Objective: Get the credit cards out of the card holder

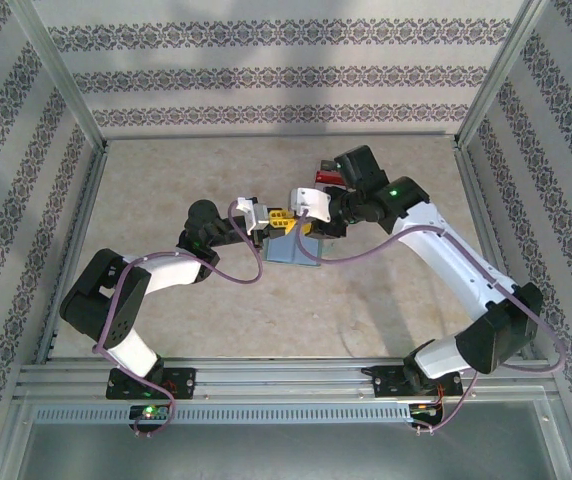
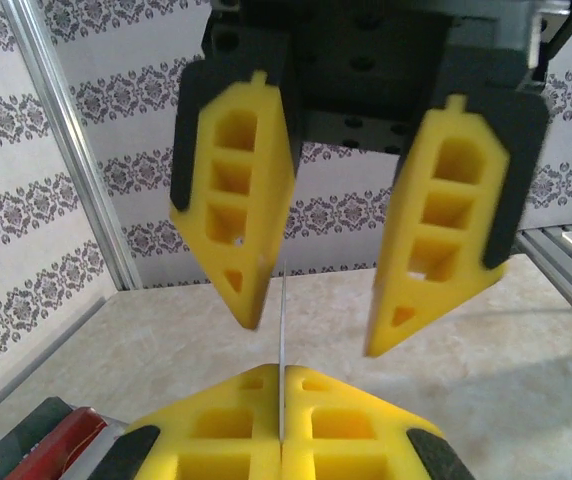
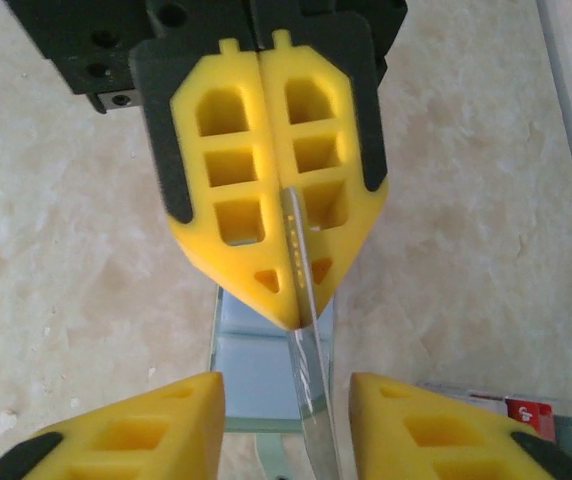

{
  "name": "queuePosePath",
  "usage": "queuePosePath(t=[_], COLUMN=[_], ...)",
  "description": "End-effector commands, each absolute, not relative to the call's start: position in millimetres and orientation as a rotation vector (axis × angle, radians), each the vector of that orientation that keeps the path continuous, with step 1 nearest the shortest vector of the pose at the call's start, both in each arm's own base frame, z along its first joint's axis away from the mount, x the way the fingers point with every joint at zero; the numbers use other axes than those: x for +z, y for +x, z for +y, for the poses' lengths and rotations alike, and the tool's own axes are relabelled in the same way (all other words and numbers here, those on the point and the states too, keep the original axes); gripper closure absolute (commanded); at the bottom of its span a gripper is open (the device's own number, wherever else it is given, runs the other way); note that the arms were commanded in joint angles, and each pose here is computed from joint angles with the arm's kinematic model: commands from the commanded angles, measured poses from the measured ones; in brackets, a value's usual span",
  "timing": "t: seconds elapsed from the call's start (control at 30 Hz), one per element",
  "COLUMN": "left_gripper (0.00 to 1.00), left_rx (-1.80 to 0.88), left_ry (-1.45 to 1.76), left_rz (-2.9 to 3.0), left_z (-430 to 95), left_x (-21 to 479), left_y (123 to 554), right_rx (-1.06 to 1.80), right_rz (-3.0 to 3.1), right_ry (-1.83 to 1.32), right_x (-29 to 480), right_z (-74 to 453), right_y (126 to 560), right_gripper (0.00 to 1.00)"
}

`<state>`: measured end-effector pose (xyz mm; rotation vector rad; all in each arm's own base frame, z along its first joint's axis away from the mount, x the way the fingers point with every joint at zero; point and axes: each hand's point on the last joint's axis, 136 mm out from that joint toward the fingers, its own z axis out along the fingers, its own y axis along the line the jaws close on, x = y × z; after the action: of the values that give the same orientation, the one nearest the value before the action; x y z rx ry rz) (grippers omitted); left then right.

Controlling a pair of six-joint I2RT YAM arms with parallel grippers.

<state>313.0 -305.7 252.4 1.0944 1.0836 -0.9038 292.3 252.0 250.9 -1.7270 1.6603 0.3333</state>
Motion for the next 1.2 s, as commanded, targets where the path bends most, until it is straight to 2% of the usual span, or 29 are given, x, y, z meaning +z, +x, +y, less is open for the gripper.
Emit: queuePosePath(t=[0.0,0.23,0.27,0.4,0.53,0.63,0.7,0.9,1.17], left_gripper=[1.00,1.00,0.97,0.69,0.53,0.29,0.21,0.08,0.02], left_rx=[-0.917,-0.917,-0.912,-0.864,-0.789,-0.721,-0.683,-0.584,-0.516], left_ry=[1.113,1.111,1.108,1.081,1.057,1.042,1.038,0.960,0.788], left_rz=[0.994,0.998,0.999,1.011,1.039,1.091,1.114,1.264,1.363], left_z=[-308.0,-308.2,-307.7,-302.9,-294.9,-285.3,-277.5,-246.4,-199.9], left_x=[270.8,270.4,270.6,269.7,266.9,264.0,263.8,260.2,276.5], left_y=[298.9,299.7,300.1,303.2,306.3,308.9,308.8,318.3,326.6], right_rx=[0.306,0.300,0.298,0.282,0.260,0.229,0.206,0.136,0.053], right_rz=[1.634,1.631,1.633,1.631,1.634,1.652,1.670,1.745,1.839], right_ry=[-1.744,-1.749,-1.749,-1.759,-1.750,-1.732,-1.717,-1.666,-1.654], right_x=[259.1,258.7,258.4,258.5,261.8,263.2,263.0,255.1,234.4], right_z=[254.7,254.3,253.3,249.8,243.6,234.3,227.1,201.7,182.2], right_y=[295.0,295.9,296.0,296.7,301.6,310.3,318.3,352.7,403.4], right_gripper=[0.72,0.94,0.96,1.00,1.00,1.00,1.00,1.00,1.00])
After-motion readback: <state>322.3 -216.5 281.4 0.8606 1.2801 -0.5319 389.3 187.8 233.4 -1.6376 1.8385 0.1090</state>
